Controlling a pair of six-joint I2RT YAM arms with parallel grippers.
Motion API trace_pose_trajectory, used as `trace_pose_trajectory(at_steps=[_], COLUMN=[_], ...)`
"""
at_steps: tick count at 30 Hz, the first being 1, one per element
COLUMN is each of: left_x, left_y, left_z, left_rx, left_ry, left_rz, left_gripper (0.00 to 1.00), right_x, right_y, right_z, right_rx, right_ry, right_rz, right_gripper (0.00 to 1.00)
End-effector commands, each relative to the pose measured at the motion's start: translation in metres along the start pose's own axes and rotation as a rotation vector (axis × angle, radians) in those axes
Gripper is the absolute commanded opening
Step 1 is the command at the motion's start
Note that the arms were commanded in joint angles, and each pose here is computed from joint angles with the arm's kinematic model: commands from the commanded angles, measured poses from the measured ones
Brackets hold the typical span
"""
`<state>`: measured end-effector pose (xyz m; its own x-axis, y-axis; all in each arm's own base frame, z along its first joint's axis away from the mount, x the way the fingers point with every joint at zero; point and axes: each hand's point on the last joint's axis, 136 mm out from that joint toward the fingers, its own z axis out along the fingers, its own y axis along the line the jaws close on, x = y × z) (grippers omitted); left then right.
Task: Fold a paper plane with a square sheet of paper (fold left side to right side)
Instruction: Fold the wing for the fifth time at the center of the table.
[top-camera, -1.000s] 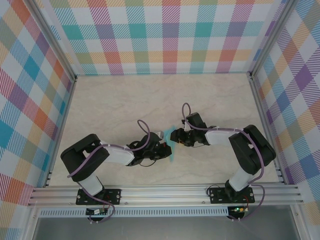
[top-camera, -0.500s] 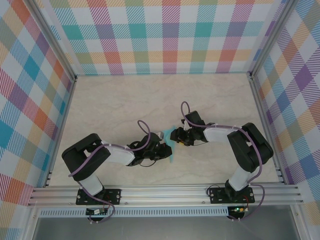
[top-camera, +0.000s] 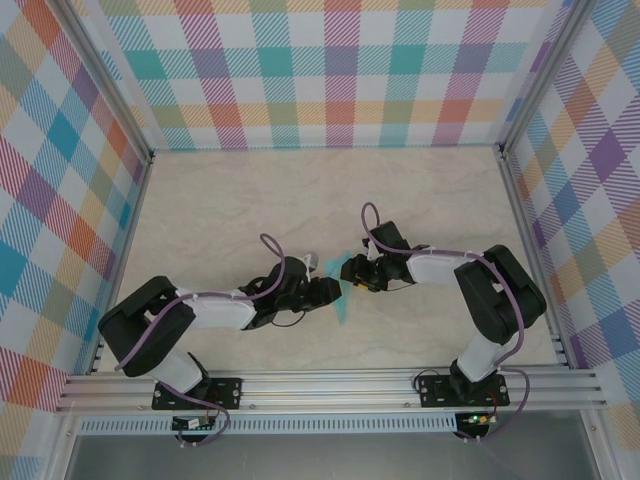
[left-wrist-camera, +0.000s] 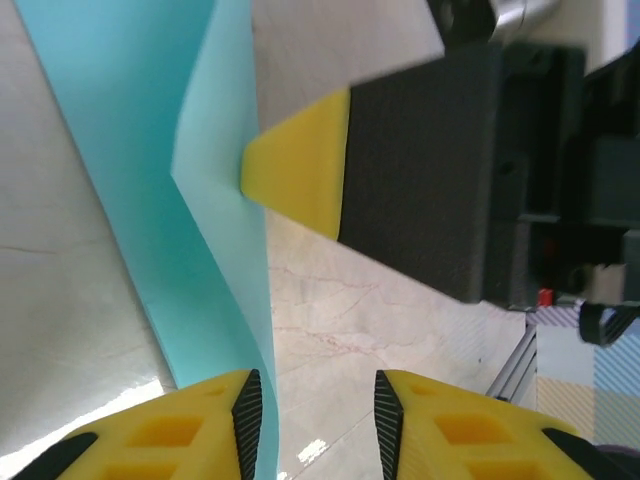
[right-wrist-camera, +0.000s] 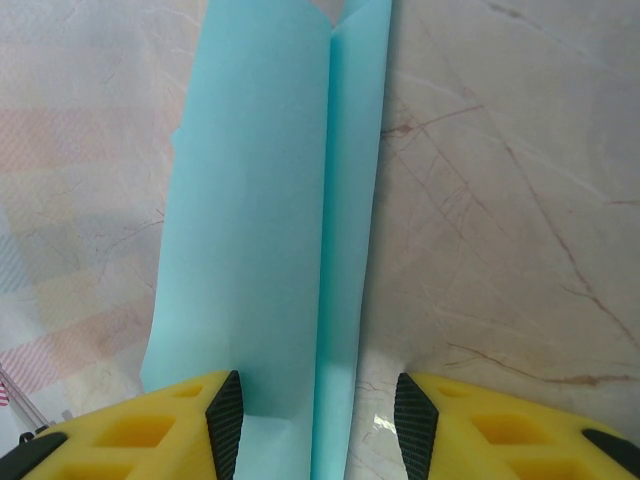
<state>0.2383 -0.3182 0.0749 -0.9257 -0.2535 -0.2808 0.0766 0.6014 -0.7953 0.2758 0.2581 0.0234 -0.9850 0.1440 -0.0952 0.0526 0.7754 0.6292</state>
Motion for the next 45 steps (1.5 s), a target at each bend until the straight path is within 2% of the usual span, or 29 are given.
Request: trace_pose_trajectory(at_steps=[1,9,30,33,39,45], left_x=[-0.013,-0.042,-0.047,-0.047,-0.047,-0.051], left_y=[0.011,0.017,0.019,0.023,0.034,0.04], left_z=[-0.011,-0.002,0.031,0.034,0.037,0.037], left_rx=[-0.017,-0.008,0.014,0.002,-0.037,-0.061], left_ry=[-0.015,-0.021,0.028,0.031,0.026,0.024], left_rz=[-0.025,-0.075,-0.082,-0.084,-0.084,-0.061], left_gripper=[0.38,0.35,0.29,0.24,0.07,0.01], right_x=[0.009,0.009,0.01,0.01,0.009,0.004], right_y=[-0.025,-0.025,-0.024,-0.024,-0.021,-0.007], right_z=[0.016,0.015,0.015,0.014,0.013,-0.002], right_rx=[0.091,0.094,0.1,0.1,0.093,0.067], right_ry=[0.025,0.025,0.031,0.031,0.028,-0.006], right_rz=[0.007,0.004,-0.003,-0.003,-0.006,-0.036], right_gripper=[0.48,0.48,0.48,0.48,0.48,0.51])
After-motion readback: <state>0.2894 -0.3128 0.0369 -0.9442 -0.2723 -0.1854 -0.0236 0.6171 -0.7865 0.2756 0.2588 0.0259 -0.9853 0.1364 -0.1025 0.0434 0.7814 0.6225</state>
